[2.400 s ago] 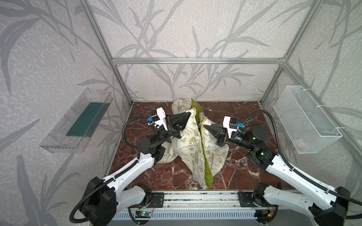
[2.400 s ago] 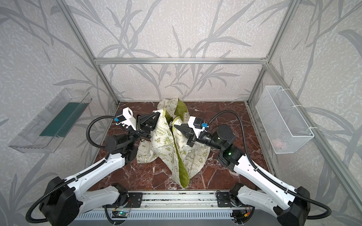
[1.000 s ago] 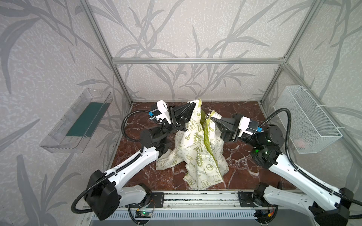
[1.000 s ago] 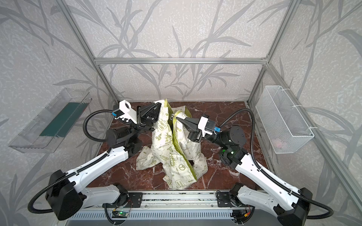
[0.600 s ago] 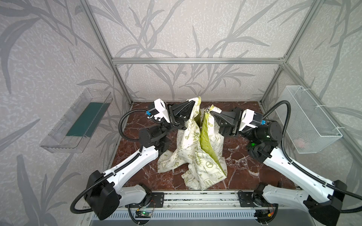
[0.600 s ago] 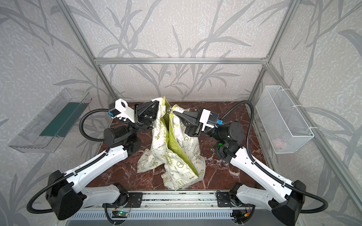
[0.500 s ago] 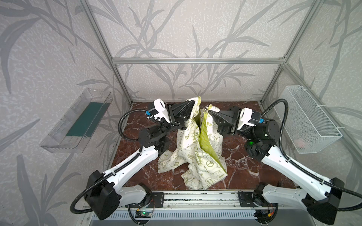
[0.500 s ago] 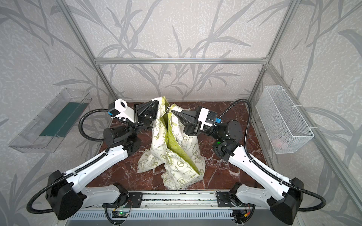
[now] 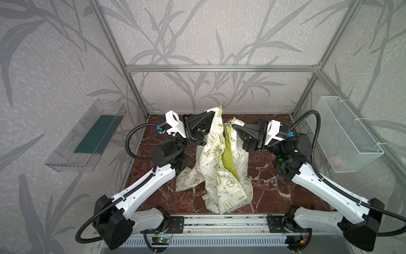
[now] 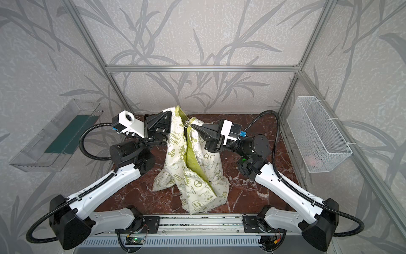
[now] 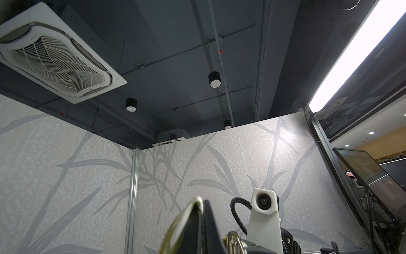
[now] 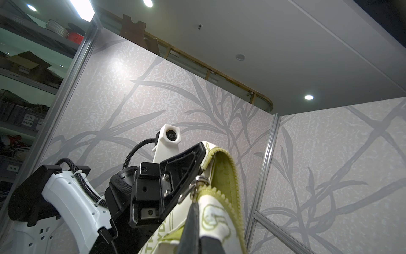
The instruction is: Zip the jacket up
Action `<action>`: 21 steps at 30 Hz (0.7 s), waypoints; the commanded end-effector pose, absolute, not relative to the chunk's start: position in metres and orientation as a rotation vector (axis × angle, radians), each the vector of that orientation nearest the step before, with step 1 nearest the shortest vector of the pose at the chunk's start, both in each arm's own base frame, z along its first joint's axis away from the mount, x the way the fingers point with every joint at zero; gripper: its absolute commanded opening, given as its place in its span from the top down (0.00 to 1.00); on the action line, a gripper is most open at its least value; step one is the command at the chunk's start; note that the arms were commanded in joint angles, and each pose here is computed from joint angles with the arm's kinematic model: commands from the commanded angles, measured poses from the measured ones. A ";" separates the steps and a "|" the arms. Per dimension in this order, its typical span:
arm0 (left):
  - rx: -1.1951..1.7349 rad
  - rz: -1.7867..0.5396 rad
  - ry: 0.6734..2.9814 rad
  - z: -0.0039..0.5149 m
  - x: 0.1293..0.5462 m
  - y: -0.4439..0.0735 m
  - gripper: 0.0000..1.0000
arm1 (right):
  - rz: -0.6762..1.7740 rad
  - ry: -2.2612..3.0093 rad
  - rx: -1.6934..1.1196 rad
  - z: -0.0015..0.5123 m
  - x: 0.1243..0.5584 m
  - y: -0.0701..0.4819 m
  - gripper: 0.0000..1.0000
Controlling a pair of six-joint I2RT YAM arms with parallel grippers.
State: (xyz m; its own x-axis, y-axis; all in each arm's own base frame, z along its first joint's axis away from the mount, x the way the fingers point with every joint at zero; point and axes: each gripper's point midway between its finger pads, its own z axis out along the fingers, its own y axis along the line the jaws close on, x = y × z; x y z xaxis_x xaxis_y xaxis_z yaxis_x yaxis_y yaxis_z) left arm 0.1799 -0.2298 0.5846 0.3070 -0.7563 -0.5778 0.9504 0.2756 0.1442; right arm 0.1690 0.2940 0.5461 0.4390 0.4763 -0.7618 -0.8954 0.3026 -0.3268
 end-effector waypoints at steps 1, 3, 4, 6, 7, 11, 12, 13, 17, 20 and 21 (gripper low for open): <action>0.532 -1.198 0.336 0.602 0.159 -0.219 1.00 | 0.989 0.506 -0.791 0.571 0.158 0.282 1.00; 0.533 -1.200 0.342 0.601 0.160 -0.221 1.00 | 1.001 0.505 -0.793 0.572 0.158 0.284 1.00; 0.533 -1.202 0.342 0.601 0.160 -0.221 1.00 | 1.004 0.505 -0.793 0.572 0.158 0.284 1.00; 0.535 -1.212 0.348 0.599 0.161 -0.223 1.00 | 1.006 0.504 -0.791 0.572 0.159 0.285 1.00; 0.535 -1.214 0.349 0.599 0.162 -0.224 1.00 | 1.007 0.503 -0.790 0.573 0.159 0.285 1.00; 0.534 -1.225 0.360 0.596 0.162 -0.228 1.00 | 1.020 0.491 -0.789 0.575 0.159 0.286 1.00; 0.534 -1.227 0.364 0.594 0.163 -0.228 1.00 | 1.024 0.487 -0.787 0.576 0.158 0.286 1.00; 0.534 -1.228 0.365 0.594 0.163 -0.229 1.00 | 1.024 0.486 -0.787 0.576 0.158 0.286 1.00; 0.534 -1.229 0.367 0.594 0.164 -0.230 1.00 | 1.025 0.488 -0.785 0.576 0.158 0.285 1.00; 0.534 -1.231 0.369 0.593 0.165 -0.230 1.00 | 1.024 0.489 -0.782 0.576 0.157 0.284 1.00; 0.533 -1.231 0.370 0.593 0.165 -0.230 1.00 | 1.024 0.488 -0.782 0.577 0.157 0.284 1.00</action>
State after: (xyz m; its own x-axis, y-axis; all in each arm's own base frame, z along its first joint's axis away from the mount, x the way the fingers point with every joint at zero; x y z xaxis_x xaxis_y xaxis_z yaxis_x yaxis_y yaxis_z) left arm 0.1821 -0.2394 0.5802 0.2739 -0.7582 -0.5917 0.9606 0.2459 0.1296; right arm 0.1740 0.3020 0.5457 0.3946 0.5017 -0.7698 -0.9172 0.2645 -0.2979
